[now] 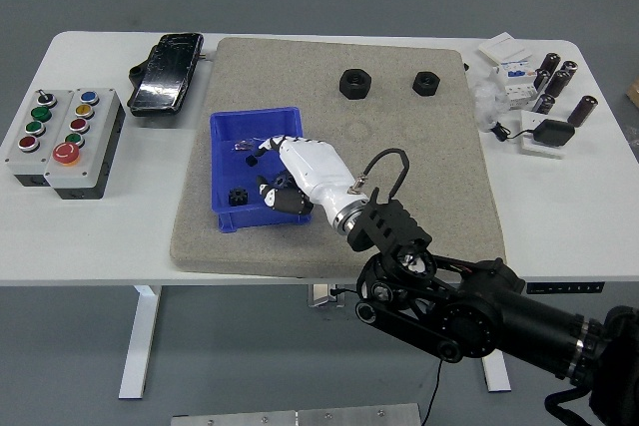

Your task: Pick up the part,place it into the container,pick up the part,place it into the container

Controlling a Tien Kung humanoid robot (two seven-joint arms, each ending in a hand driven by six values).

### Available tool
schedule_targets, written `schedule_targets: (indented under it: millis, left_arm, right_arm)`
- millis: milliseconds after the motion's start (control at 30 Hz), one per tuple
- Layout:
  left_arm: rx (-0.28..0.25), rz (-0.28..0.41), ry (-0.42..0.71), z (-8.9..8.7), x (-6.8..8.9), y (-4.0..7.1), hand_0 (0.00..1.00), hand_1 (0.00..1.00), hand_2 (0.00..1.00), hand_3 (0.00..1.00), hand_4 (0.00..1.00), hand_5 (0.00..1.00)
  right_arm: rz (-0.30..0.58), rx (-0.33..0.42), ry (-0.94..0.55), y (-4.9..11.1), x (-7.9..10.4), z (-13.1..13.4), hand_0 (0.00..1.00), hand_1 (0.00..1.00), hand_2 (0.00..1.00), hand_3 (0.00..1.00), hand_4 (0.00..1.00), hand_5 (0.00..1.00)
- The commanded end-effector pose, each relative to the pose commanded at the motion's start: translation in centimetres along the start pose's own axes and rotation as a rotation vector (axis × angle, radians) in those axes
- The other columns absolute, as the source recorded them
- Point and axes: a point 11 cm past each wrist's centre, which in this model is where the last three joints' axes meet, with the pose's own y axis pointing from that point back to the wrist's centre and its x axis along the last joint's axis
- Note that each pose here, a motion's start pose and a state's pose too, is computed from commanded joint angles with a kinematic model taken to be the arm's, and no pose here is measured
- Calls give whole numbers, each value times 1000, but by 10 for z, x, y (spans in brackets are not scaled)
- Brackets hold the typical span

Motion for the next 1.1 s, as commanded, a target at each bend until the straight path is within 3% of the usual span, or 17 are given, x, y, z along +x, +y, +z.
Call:
schedule_targets:
  millis: [167, 200, 400, 633, 933, 1100]
  left_arm:
    - [3, -2, 1, -2, -1, 0, 662, 624, 583, 615, 713, 369]
    - [4, -2, 1, -3, -1, 0, 662, 625, 583, 615, 712, 369]
    - [7, -2, 6, -5, -1, -1, 662, 623, 583, 615, 711, 367]
    - [6, -2, 10, -6, -1, -1, 662, 624, 583, 615, 711, 366]
    - [14, 3, 6, -9, 2, -1, 662, 624, 583, 614, 710, 366]
    - [7, 10, 6, -6, 6, -1, 662, 624, 583, 614, 709, 365]
  right_arm:
    - [100, -22, -162, 9, 31, 21, 709, 768, 751, 721, 581, 331]
    - [125, -29, -201, 12, 39, 29, 669, 721, 716, 692, 587, 334]
    - [252, -98, -403, 34, 73, 83, 666, 707, 704, 689, 593, 315]
    - [334, -192, -683, 65, 77, 151, 666, 702, 702, 689, 626, 319]
    - [532, -248, -961, 123, 91, 212, 665, 698, 700, 686, 646, 335]
    - [647, -277, -1048, 143, 105, 234, 663, 693, 688, 682, 667, 349]
